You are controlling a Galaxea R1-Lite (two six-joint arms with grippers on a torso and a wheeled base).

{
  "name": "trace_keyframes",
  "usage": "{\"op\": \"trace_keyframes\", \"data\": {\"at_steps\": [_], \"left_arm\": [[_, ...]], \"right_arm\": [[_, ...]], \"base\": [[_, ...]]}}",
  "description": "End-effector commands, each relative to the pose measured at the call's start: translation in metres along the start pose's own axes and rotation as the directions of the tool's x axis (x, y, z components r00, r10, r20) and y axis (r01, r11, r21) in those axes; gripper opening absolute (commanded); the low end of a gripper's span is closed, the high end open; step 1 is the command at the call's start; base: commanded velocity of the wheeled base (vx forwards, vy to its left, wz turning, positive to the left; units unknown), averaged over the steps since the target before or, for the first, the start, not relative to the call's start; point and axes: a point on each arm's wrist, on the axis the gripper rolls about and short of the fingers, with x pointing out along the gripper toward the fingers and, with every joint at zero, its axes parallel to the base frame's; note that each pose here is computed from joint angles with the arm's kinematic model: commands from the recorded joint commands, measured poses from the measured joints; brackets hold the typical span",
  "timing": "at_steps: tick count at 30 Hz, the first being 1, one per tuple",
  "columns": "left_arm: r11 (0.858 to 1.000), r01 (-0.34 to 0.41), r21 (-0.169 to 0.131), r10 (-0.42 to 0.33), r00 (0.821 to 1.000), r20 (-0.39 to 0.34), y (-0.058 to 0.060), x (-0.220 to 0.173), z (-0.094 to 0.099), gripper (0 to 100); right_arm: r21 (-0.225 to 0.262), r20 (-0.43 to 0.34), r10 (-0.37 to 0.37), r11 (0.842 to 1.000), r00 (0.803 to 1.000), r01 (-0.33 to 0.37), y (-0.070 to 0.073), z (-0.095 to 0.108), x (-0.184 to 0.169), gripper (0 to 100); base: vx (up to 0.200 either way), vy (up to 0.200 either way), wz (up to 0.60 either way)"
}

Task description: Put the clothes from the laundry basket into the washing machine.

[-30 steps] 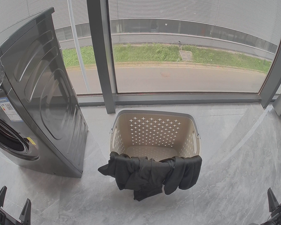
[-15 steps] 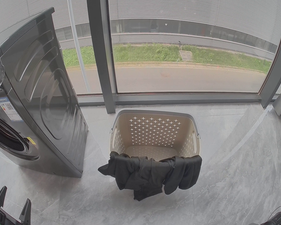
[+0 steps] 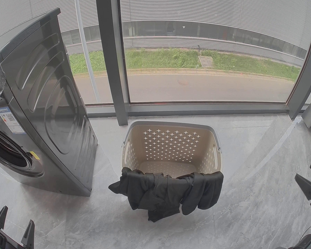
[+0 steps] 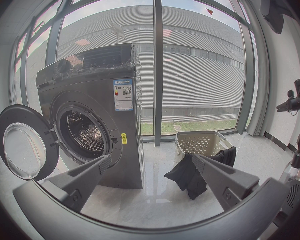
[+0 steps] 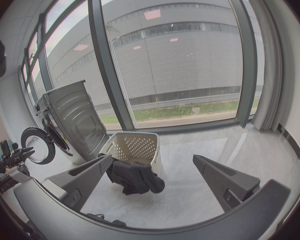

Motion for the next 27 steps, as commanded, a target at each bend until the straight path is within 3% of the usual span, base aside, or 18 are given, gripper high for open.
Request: {"op": "trace_keyframes", "data": {"at_steps": [1,6,9,12,21,27], "left_arm": [[1.0,0.0,-0.002,0.0,1.0,0.003,0.0,0.0,-0.005,100],[1.0,0.0,0.0,0.0,1.0,0.003,0.0,0.0,-0.005,100],[1.0,0.0,0.0,0.0,1.0,0.003,0.0,0.0,-0.005,100],[1.0,0.0,0.0,0.0,1.0,0.003,0.0,0.0,-0.005,100],[1.0,0.0,-0.002,0.0,1.0,0.003,0.0,0.0,-0.005,100],[1.0,0.0,-0.003,0.0,1.0,0.003,0.0,0.0,-0.005,100]], "right_arm": [[0.027,-0.39,0.04,0.999,0.92,-0.032,0.001,-0.034,0.109,100],[0.023,-0.483,0.024,1.0,0.875,-0.015,-0.001,-0.049,0.134,100],[0.021,-0.51,0.015,1.0,0.86,-0.005,-0.002,-0.056,0.148,100],[0.02,-0.515,0.011,1.0,0.857,-0.001,-0.002,-0.06,0.155,100],[0.019,-0.566,0.0,1.0,0.825,0.013,-0.005,-0.086,0.185,100],[0.025,-0.569,0.008,1.0,0.822,0.007,-0.004,-0.096,0.201,100]], "base": [[0.0,0.0,0.0],[0.0,0.0,0.0],[0.0,0.0,0.0],[0.0,0.0,0.0],[0.0,0.0,0.0],[0.0,0.0,0.0]]}}
